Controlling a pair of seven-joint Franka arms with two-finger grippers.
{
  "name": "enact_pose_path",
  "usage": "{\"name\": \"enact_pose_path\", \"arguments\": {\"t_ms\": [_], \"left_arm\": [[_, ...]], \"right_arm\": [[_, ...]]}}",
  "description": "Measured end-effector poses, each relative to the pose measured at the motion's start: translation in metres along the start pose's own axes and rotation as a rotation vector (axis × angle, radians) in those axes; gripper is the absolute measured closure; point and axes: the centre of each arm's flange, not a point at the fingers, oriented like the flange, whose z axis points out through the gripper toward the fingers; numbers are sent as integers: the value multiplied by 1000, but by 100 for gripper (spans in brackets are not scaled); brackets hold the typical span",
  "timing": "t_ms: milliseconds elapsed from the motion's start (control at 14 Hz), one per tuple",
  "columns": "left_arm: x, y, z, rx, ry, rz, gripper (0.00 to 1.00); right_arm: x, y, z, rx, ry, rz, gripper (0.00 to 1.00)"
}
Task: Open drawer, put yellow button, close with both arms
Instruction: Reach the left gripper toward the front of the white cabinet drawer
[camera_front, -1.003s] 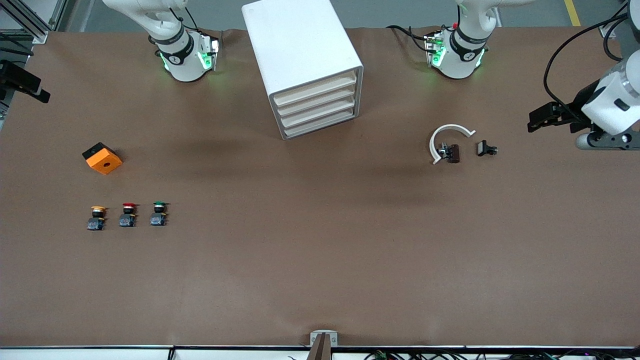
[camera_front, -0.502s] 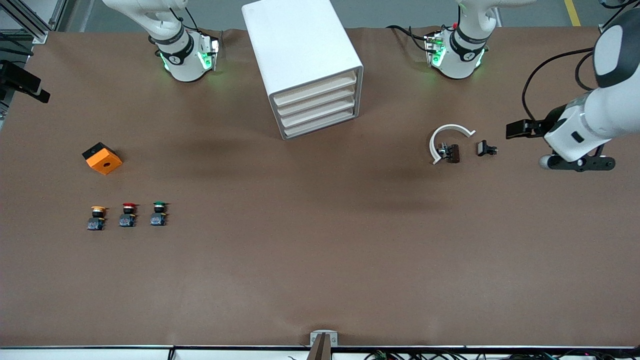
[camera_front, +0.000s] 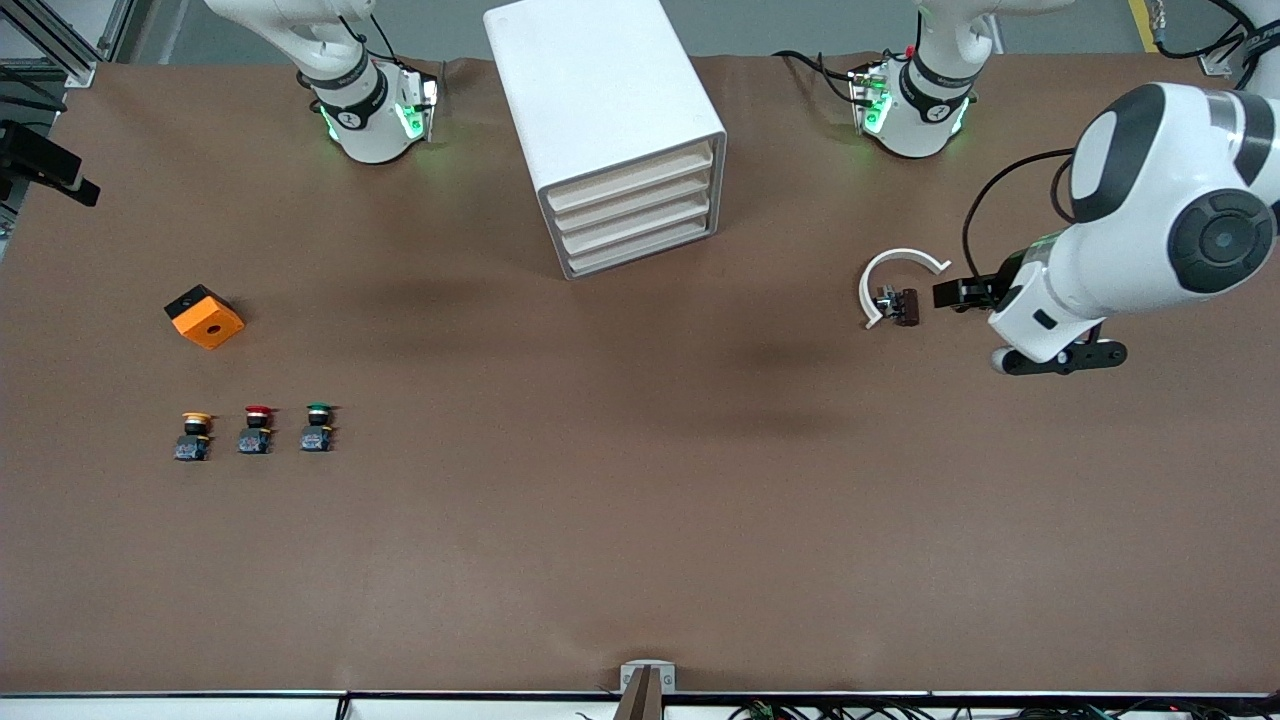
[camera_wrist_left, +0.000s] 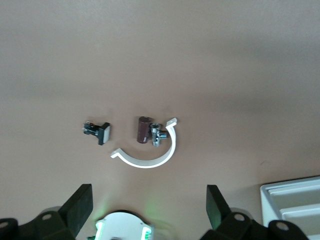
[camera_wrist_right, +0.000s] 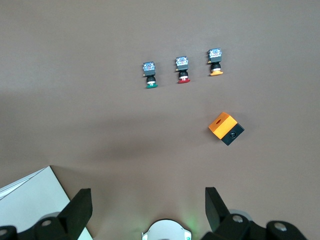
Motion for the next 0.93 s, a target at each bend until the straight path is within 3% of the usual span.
{"name": "enact_pose_path", "arguments": {"t_ms": [573, 932], "left_arm": [[-1, 76, 0, -155, -90, -314, 0], [24, 106, 22, -294, -322, -644, 0]], "right_arm": [[0, 0, 1, 0, -5, 0, 0], [0, -1, 1, 0, -7, -3, 0]]}}
